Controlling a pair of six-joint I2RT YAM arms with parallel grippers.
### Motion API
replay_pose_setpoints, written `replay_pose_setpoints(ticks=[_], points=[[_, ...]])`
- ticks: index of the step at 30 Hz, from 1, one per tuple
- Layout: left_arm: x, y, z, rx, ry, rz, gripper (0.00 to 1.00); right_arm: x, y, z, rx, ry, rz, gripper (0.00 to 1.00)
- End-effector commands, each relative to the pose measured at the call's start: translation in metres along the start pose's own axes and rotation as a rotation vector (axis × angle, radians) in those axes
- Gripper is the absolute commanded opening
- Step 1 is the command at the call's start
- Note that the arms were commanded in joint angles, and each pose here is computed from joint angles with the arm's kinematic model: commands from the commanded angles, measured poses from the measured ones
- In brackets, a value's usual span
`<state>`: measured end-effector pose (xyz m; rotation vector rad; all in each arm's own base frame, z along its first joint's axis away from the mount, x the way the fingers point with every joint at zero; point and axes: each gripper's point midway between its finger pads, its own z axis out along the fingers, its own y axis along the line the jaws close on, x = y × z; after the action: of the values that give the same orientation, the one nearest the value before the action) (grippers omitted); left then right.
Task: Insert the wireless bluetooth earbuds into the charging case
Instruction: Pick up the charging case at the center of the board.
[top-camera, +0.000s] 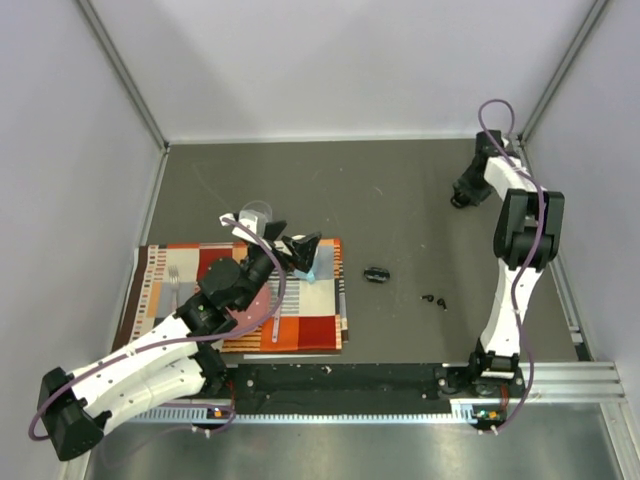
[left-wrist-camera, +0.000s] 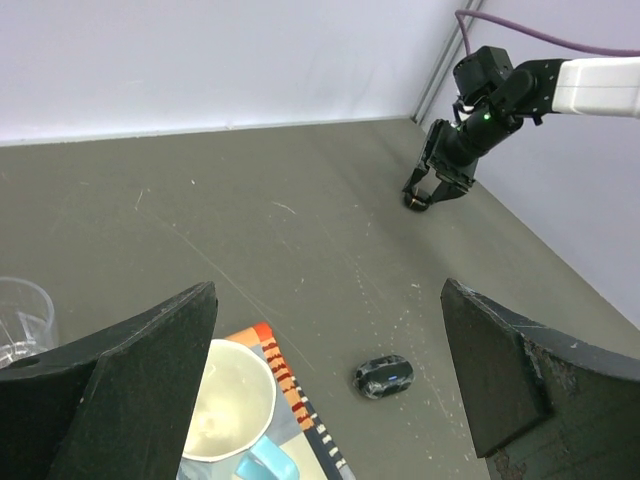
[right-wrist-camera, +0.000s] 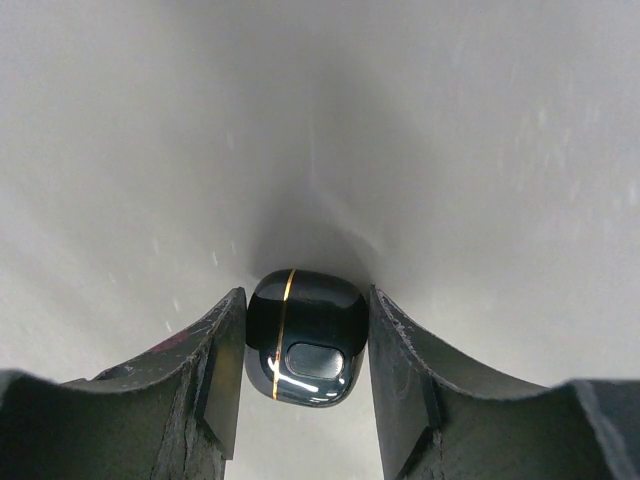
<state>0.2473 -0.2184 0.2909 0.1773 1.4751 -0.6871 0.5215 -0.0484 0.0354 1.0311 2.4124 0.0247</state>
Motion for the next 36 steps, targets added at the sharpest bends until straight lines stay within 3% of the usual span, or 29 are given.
replay_pose_setpoints(ticks=[1, 7, 11, 22, 30, 36], points=[[-0.014, -0.001, -0.001, -0.015, -0.028, -0.047, 0.99, 0.034, 0.013, -0.038, -0.009, -0.029, -0.027, 0.27], [-0.013, -0.001, -0.004, -0.009, -0.023, -0.072, 0.99, 0.082, 0.013, -0.063, -0.151, -0.006, 0.048, 0.24], [-0.008, -0.002, -0.003, -0.003, -0.017, -0.084, 0.99, 0.101, 0.026, -0.092, -0.282, 0.001, 0.093, 0.13], [0.0, -0.006, -0.002, 0.052, -0.119, -0.175, 0.99, 0.141, 0.055, -0.209, -0.606, -0.079, 0.292, 0.12], [0.009, -0.03, -0.002, 0.198, -0.103, -0.138, 0.96, 0.172, 0.069, -0.275, -0.78, -0.086, 0.406, 0.12], [0.025, -0.046, 0.003, 0.283, -0.052, -0.117, 0.99, 0.199, 0.072, -0.295, -0.885, -0.06, 0.497, 0.12]])
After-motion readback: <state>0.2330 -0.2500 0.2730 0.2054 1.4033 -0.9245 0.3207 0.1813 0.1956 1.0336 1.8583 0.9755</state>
